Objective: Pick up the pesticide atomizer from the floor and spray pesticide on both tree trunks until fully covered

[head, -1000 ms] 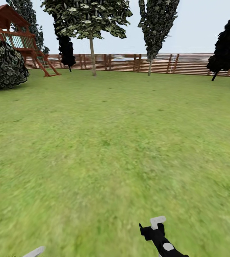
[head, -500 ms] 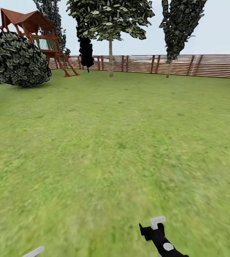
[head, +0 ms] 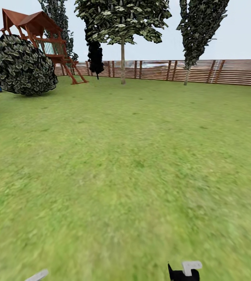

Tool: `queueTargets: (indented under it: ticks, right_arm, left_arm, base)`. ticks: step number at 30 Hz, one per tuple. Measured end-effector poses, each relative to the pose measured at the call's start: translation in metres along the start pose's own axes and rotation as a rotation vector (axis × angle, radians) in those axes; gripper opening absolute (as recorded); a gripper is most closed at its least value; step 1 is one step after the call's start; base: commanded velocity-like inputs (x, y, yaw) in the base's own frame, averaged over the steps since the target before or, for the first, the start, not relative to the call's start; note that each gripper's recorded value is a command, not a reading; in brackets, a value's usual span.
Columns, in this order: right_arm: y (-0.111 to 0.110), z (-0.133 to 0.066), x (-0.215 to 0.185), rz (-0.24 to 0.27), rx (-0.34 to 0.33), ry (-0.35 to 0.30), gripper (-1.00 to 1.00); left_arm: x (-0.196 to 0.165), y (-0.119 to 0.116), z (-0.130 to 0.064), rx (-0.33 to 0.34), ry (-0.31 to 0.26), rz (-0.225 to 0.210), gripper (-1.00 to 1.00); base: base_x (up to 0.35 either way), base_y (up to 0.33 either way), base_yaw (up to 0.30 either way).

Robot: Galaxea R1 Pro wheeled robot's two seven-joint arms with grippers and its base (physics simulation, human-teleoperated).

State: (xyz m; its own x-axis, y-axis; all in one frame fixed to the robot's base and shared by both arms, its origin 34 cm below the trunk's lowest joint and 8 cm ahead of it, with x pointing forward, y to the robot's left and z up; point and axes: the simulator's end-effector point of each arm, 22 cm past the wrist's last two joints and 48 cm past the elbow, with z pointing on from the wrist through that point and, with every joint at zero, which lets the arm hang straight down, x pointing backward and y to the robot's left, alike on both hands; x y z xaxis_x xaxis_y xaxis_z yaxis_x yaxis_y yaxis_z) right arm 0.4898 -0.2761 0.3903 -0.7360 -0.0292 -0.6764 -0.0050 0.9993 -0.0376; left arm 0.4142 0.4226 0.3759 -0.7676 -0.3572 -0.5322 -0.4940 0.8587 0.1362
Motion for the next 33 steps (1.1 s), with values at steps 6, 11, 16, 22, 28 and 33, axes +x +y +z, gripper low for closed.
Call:
queueTargets:
  ticks: [6,11,16,22,28,33]
  right_arm:
    - [-0.001,-0.005,0.0,0.015,0.007,-0.04,1.0]
    - [0.004,-0.007,0.004,0.018,-0.001,-0.03,1.0]
    - [0.004,-0.007,0.005,0.018,-0.001,-0.028,1.0]
    - [0.004,-0.009,0.01,0.018,-0.001,-0.022,1.0]
    - [0.004,-0.009,0.01,0.018,-0.002,-0.022,1.0]
    - [0.004,-0.009,0.01,0.018,-0.002,-0.021,1.0]
  left_arm:
    - [0.0,0.0,0.0,0.0,-0.001,0.0,-1.0]
    - [0.0,0.0,0.0,0.001,-0.001,0.001,-1.0]
    - [0.0,-0.001,0.0,0.002,-0.001,0.002,-1.0]
    - [0.0,-0.001,0.0,0.0,-0.001,0.002,-1.0]
    - [0.0,-0.001,0.0,0.001,-0.001,0.002,-1.0]
    - [0.0,-0.001,0.0,-0.001,-0.001,0.003,-1.0]
  base:
    - [0.276,0.209,0.0]
    - [0.276,0.209,0.0]
    - [0.279,0.207,0.0]
    - [0.288,0.177,0.0]
    - [0.3,0.143,0.0]
    - [0.301,0.141,0.0]
